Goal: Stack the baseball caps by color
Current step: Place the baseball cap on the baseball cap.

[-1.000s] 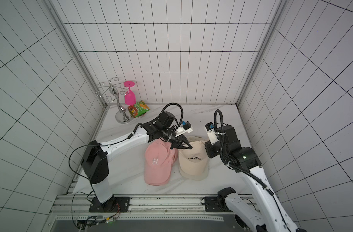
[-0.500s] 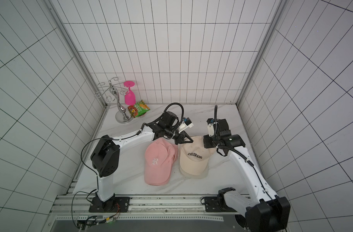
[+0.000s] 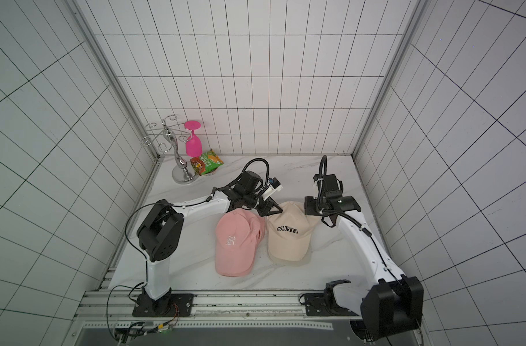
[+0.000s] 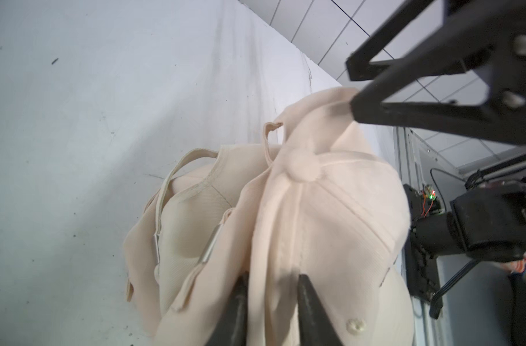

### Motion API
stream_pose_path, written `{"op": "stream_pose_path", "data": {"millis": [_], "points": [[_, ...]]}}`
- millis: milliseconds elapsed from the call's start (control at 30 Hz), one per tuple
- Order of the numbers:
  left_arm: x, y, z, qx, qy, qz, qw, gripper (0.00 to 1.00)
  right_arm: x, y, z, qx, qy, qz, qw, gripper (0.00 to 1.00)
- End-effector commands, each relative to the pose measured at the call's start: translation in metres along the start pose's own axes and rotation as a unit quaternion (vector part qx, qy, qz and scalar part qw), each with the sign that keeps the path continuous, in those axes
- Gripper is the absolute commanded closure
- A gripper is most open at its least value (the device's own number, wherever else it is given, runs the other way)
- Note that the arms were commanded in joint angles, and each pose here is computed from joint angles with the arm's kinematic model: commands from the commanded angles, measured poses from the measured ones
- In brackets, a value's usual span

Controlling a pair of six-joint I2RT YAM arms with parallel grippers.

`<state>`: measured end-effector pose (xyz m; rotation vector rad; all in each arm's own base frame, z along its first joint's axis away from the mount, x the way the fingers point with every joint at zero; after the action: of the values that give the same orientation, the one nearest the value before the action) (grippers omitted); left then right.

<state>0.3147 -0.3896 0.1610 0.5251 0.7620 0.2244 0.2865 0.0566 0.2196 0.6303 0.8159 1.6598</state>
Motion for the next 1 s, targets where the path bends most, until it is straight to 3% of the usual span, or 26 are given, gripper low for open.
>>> {"op": "stream_pose_path", "data": {"millis": [0,100,333,467,633,967], "points": [[-0.004,0.011,0.01,-0.028,-0.004,0.008,1.0,0.67,-0.008,0.011,-0.011,-0.023,-0.048,-0.023,0.998,0.2],[-0.008,0.015,0.012,-0.034,-0.006,0.004,0.999,0.64,-0.01,0.01,-0.02,-0.034,-0.066,-0.02,0.997,0.15],[0.002,0.009,-0.004,-0.019,0.01,0.019,1.0,0.63,-0.015,-0.015,-0.036,-0.005,-0.102,0.007,0.995,0.18],[0.007,0.006,-0.01,-0.013,0.021,0.021,0.999,0.64,-0.011,-0.03,-0.046,0.012,-0.118,0.025,0.993,0.43],[0.0,0.005,-0.012,-0.008,0.021,0.007,1.0,0.73,-0.011,-0.034,-0.055,0.018,-0.129,0.03,0.991,0.97],[-0.018,0.014,-0.015,-0.003,0.012,-0.025,1.0,0.98,-0.003,-0.001,-0.058,-0.002,-0.131,0.047,0.99,1.0]]}}
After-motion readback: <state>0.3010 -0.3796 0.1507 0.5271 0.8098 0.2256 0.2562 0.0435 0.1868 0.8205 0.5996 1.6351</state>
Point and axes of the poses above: each gripper's point midway between its finger pads, its own y axis back along the fingers, its own x axis along the line the jaws close on, z = x × y, the point moved 4 cm from there along y, back along the fingers, and after that the axes turned 13 degrees about y, right-handed, at the moved point
